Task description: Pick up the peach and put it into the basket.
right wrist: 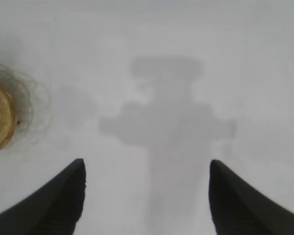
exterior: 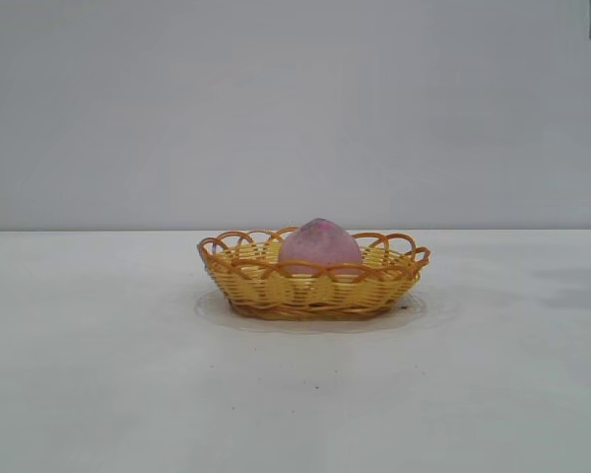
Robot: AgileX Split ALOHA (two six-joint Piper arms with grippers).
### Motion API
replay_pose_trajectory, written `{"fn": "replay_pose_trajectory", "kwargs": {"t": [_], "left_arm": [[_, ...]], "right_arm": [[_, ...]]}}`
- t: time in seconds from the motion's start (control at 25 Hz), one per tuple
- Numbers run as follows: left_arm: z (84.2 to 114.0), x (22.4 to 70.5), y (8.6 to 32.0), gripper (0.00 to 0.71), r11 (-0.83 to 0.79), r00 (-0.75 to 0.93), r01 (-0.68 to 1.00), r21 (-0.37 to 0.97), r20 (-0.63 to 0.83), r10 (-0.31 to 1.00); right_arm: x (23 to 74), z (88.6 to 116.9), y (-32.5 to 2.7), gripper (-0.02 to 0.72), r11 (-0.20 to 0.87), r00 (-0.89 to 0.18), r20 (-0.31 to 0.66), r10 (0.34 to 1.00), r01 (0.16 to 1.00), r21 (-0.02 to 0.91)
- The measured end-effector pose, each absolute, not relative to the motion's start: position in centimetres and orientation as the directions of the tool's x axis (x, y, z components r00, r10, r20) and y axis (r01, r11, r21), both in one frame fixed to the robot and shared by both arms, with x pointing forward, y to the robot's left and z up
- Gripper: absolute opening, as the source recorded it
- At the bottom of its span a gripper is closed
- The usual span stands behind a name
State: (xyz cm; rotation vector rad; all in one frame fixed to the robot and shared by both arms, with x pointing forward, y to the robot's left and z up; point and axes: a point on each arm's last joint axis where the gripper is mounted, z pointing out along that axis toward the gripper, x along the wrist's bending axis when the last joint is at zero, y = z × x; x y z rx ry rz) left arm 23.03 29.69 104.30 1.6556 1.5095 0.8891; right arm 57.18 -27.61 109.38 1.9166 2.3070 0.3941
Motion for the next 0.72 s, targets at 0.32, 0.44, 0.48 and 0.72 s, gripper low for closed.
{"fn": "replay_pose_trajectory", "kwargs": {"t": [0.32,0.44,0.48,0.72], "left_arm": [[104.3,23.0,29.7,0.529,-0.06,0.079,0.504,0.862,0.024,0.997],[104.3,23.0,29.7,0.529,-0.06,0.079,0.504,0.862,0.024,0.997],[104.3,23.0,29.7,0.529,-0.06,0.079,0.504,0.862,0.024,0.997],[104.3,23.0,29.7,0.529,-0.06,0.079,0.504,0.862,0.024,0.997]], "right_arm": [[50.1,109.5,-27.9,0.456,0.166,-0.192,0.078,0.978,0.952,0.256],[47.3,109.4,-28.0,0.456,0.166,-0.192,0.078,0.978,0.951,0.261],[46.3,109.6,-28.0,0.456,0.166,-0.193,0.075,0.978,0.947,0.274],[40.0,109.5,-28.2,0.456,0.163,-0.198,0.07,0.978,0.926,0.339]]}}
